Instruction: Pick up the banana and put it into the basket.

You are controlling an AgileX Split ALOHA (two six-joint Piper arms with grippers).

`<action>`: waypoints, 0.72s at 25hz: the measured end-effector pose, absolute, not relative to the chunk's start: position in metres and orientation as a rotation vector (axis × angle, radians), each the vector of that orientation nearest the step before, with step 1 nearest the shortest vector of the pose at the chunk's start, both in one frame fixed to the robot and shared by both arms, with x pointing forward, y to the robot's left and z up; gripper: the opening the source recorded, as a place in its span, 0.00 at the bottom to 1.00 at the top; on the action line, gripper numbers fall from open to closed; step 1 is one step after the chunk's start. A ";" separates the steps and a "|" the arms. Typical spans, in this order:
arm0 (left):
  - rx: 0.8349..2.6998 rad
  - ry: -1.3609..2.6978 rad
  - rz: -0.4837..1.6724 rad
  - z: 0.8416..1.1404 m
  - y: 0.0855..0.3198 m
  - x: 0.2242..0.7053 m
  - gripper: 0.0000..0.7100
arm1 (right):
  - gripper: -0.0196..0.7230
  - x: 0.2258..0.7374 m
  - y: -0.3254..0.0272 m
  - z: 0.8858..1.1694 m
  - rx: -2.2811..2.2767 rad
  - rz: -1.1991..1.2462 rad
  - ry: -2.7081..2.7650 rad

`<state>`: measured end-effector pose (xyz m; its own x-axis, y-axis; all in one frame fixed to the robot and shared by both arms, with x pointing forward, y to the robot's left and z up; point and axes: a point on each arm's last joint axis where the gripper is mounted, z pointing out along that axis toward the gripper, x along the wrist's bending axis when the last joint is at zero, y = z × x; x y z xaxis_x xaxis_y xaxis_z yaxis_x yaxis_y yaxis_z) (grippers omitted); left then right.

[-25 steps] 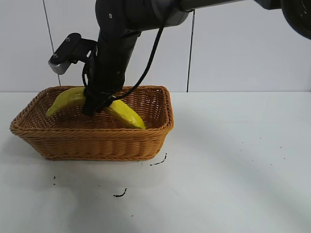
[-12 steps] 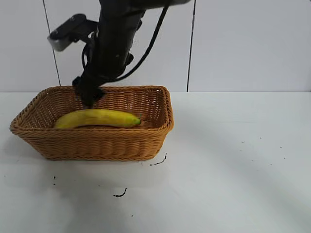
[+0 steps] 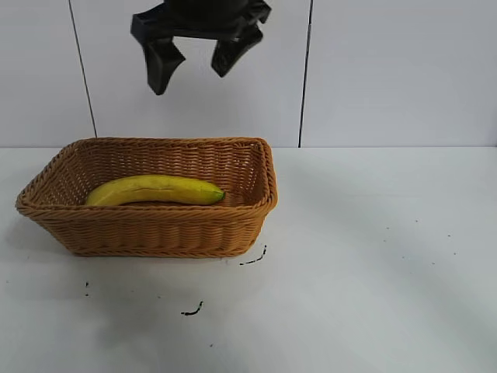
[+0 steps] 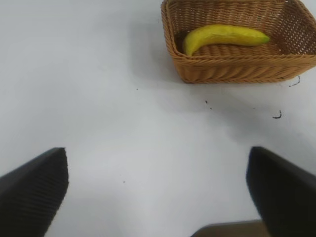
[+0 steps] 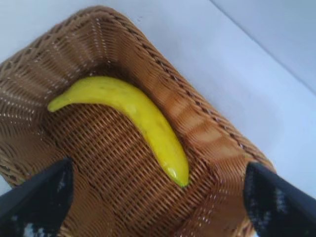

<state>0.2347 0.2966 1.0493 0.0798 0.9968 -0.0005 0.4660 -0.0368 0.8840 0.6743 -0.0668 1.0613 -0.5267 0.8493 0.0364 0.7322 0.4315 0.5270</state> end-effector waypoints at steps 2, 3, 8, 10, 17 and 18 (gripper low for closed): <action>1.608 1.484 0.894 1.049 0.297 0.235 0.98 | 0.93 0.682 -0.083 1.061 1.417 0.710 2.419; 1.608 1.484 0.894 1.049 0.297 0.235 0.98 | 0.93 0.687 -0.093 1.061 1.440 0.701 2.398; 1.608 1.484 0.894 1.049 0.297 0.235 0.98 | 0.93 0.713 -0.169 1.060 1.613 0.632 2.261; 1.608 1.484 0.894 1.049 0.297 0.235 0.98 | 0.93 0.722 -0.208 1.060 1.694 0.602 2.187; 1.608 1.484 0.894 1.049 0.297 0.235 0.98 | 0.93 0.727 -0.297 1.058 1.891 0.510 2.032; 1.608 1.484 0.894 1.049 0.297 0.235 0.98 | 0.92 0.727 -0.303 1.058 1.906 0.500 2.026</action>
